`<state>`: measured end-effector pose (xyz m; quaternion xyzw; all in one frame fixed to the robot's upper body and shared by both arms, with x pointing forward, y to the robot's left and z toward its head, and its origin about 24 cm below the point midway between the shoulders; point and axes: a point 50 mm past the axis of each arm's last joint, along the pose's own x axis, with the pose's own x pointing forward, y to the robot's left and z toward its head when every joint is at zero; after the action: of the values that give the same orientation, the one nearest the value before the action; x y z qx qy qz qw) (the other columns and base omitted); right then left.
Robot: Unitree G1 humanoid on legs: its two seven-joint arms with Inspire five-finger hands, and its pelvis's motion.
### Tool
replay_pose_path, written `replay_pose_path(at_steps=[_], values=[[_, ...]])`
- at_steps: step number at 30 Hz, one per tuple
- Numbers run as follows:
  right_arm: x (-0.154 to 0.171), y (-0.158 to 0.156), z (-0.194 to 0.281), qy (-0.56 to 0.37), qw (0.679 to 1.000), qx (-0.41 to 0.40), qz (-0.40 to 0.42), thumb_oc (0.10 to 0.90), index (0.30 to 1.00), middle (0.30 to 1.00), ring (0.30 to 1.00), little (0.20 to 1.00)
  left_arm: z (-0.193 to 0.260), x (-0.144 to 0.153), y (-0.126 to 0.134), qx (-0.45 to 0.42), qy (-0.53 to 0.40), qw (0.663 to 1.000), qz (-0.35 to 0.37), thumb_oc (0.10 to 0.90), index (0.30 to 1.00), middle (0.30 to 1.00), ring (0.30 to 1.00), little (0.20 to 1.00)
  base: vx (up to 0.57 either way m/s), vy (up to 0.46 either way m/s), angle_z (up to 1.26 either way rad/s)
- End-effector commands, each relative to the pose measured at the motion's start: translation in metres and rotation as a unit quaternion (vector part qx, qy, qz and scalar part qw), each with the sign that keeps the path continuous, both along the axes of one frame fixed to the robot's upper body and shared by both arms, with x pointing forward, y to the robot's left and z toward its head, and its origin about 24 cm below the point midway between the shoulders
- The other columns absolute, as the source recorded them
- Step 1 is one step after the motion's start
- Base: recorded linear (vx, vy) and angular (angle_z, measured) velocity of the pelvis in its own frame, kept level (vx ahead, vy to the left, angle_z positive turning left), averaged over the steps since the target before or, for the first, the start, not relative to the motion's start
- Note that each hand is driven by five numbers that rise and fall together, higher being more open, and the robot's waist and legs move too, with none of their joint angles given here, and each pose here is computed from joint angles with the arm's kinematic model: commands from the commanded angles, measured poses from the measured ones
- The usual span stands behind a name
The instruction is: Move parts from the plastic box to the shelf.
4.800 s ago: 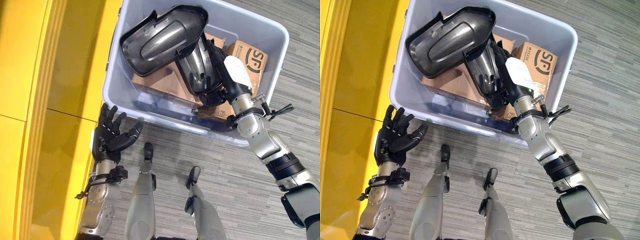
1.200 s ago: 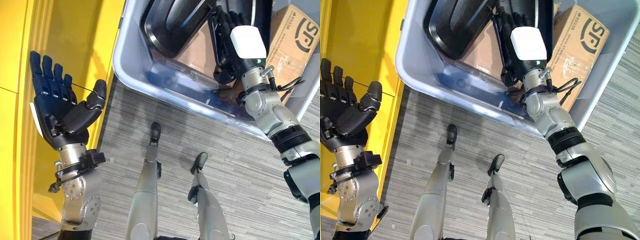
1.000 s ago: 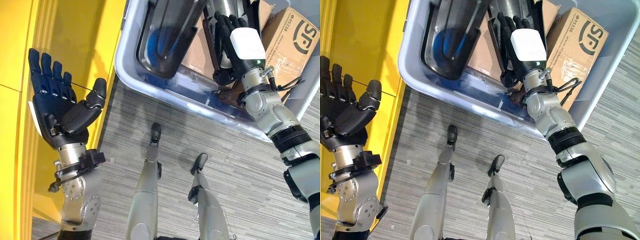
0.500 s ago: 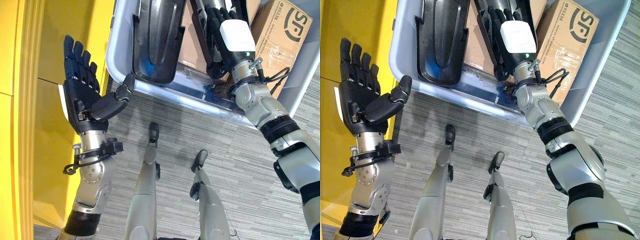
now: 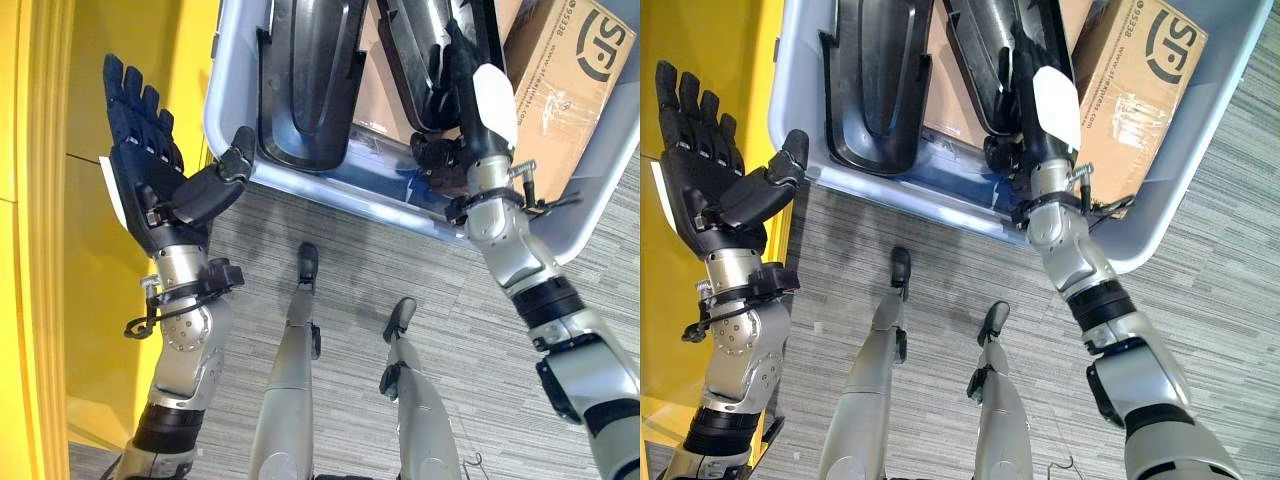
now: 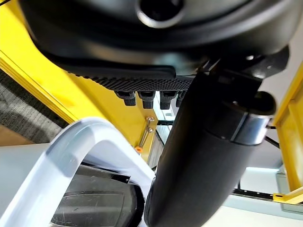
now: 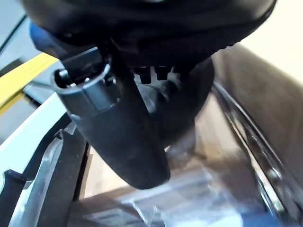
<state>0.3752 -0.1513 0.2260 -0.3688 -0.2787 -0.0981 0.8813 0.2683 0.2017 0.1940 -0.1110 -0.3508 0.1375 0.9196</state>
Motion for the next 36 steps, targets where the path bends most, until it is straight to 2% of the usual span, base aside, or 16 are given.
replay_pose_path(at_steps=[1, 12, 22, 28, 36], values=[[-0.017, 0.032, 0.024, -0.059, 0.990, 0.060, 0.110, 0.900, 1.000, 1.000, 1.000, 1.000, 0.032, -0.016, 0.008, 0.020, -0.098, 0.994, 0.035, 0.900, 1.000, 1.000, 1.000, 1.000, 0.00, 0.000, 0.00], [-0.065, 0.050, 0.053, -0.151, 0.955, 0.103, 0.235, 0.900, 1.000, 1.000, 1.000, 1.000, 0.042, -0.017, 0.009, 0.026, -0.112, 0.992, 0.056, 0.900, 1.000, 1.000, 1.000, 1.000, 0.00, 0.000, 0.00], [-0.096, 0.047, 0.073, -0.223, 0.931, 0.104, 0.270, 0.900, 1.000, 1.000, 1.000, 1.000, 0.051, -0.026, 0.010, 0.037, -0.137, 0.988, 0.063, 0.900, 1.000, 1.000, 1.000, 1.000, 0.00, 0.000, 0.00], [-0.107, 0.041, 0.080, -0.255, 0.926, 0.090, 0.264, 0.900, 1.000, 1.000, 1.000, 1.000, 0.055, -0.031, 0.011, 0.037, -0.150, 0.986, 0.068, 0.900, 1.000, 1.000, 1.000, 1.000, 0.00, 0.000, 0.00], [-0.117, 0.024, 0.080, -0.282, 0.937, 0.008, 0.204, 0.900, 1.000, 1.000, 1.000, 1.000, 0.055, -0.038, 0.014, 0.047, -0.156, 0.984, 0.078, 0.900, 1.000, 1.000, 1.000, 1.000, 0.00, 0.000, 0.00]])
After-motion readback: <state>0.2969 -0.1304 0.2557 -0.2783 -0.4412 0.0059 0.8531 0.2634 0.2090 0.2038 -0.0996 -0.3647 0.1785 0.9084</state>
